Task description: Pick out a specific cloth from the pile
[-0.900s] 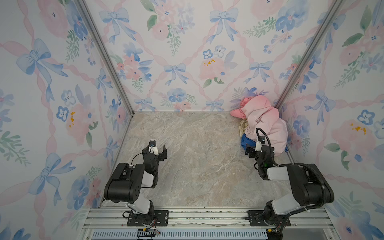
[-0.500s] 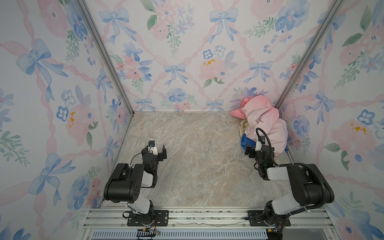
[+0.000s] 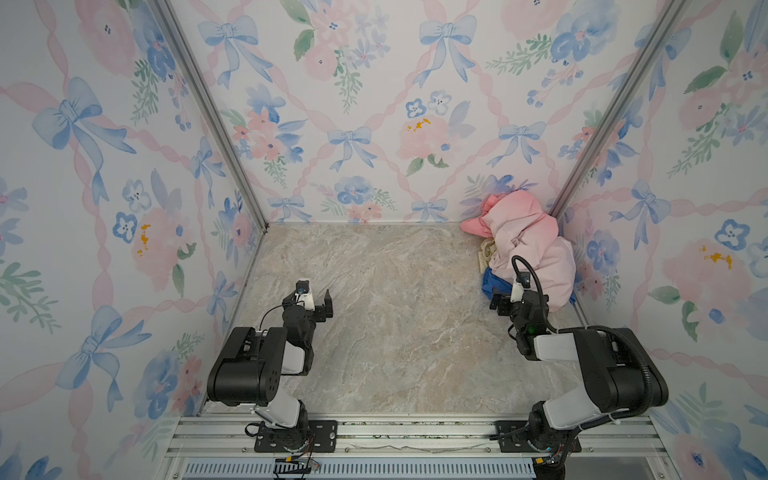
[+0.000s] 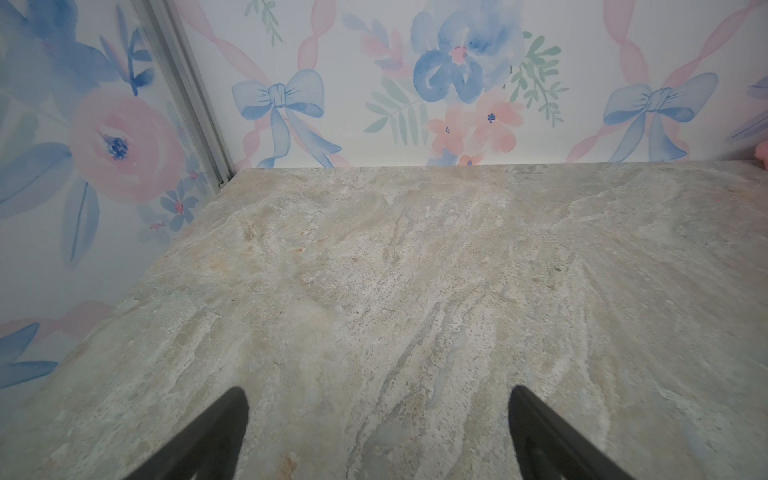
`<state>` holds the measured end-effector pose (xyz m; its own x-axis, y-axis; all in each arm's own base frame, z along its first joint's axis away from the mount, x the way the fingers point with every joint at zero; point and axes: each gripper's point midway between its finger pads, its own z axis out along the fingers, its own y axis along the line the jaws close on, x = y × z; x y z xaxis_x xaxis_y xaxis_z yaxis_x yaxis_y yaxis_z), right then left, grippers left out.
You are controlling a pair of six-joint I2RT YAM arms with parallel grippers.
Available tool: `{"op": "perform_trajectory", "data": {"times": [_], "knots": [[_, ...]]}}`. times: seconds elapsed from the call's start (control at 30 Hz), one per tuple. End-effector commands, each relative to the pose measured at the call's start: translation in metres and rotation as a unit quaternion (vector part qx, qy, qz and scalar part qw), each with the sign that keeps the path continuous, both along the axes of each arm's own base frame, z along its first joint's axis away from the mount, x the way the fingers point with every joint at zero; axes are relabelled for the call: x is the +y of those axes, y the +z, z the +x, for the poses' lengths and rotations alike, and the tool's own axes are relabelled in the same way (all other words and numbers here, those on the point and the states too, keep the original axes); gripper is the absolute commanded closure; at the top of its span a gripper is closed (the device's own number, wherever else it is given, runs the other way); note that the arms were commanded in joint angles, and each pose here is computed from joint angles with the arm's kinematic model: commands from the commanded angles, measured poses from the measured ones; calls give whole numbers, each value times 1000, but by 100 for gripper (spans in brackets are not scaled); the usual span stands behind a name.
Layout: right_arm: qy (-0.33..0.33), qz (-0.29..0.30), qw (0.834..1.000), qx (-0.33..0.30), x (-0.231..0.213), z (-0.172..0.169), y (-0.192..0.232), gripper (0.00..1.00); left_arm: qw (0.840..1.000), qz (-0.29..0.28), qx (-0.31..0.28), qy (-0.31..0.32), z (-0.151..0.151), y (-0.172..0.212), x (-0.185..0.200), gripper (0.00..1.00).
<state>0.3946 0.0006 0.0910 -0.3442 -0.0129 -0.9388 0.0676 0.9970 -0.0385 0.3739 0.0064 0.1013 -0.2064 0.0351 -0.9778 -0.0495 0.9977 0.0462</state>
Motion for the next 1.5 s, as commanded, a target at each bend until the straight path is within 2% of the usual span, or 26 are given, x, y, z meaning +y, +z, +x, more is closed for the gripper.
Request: {"op": "perform_trajectory", "data": {"times": [0.0,0.13,0.2,0.27,0.33,0.4,0.47,0.5,0.57,0.67,0.73,0.8,0.87,1.03,1.13,1.23,1.3,1.37,1.47], "knots": [[-23,0,999,-36,-8,-4,16,3,999,-6,-16,35,-1,11,10,2],[-20,-28,998,-55,1,-20,38,3,993,37,-56,96,-19,44,13,2],[-7,-30,1000,-1,12,-29,41,3,987,69,-68,126,-27,62,3,2],[7,-27,999,41,22,-39,43,3,989,52,-83,108,-31,79,-21,2],[29,-56,997,51,38,-55,47,3,994,38,-94,46,-30,99,-62,2],[17,-77,995,65,41,-68,55,3,996,14,-88,-26,-22,115,-104,2],[9,-60,995,85,40,-74,65,3,990,4,-43,-132,-8,127,-155,2],[5,-51,995,90,41,-74,71,3,980,2,-10,-197,-5,133,-184,2],[18,-44,994,97,49,-66,87,3,957,1,54,-286,-2,146,-226,2],[19,-56,990,131,58,-37,111,1,905,5,133,-404,-12,166,-273,2],[28,-74,984,160,68,-12,120,3,887,8,139,-441,-17,178,-285,2],[30,-100,977,187,79,17,118,8,881,15,122,-457,-18,186,-290,2],[25,-120,973,198,86,49,113,9,896,4,102,-432,-9,189,-287,2],[20,-168,958,232,94,114,62,26,914,5,62,-401,0,174,-273,2],[-1,-163,956,242,84,141,35,36,914,7,57,-401,-8,174,-268,2],[-23,-164,953,255,69,159,15,38,917,8,45,-397,-13,179,-263,2],[-33,-176,947,266,63,167,4,40,917,7,41,-397,-14,181,-262,2],[-41,-186,944,269,58,174,-2,49,917,3,41,-396,-14,182,-262,2],[-48,-195,941,271,53,181,-6,55,916,1,46,-398,-13,178,-264,2]]}}
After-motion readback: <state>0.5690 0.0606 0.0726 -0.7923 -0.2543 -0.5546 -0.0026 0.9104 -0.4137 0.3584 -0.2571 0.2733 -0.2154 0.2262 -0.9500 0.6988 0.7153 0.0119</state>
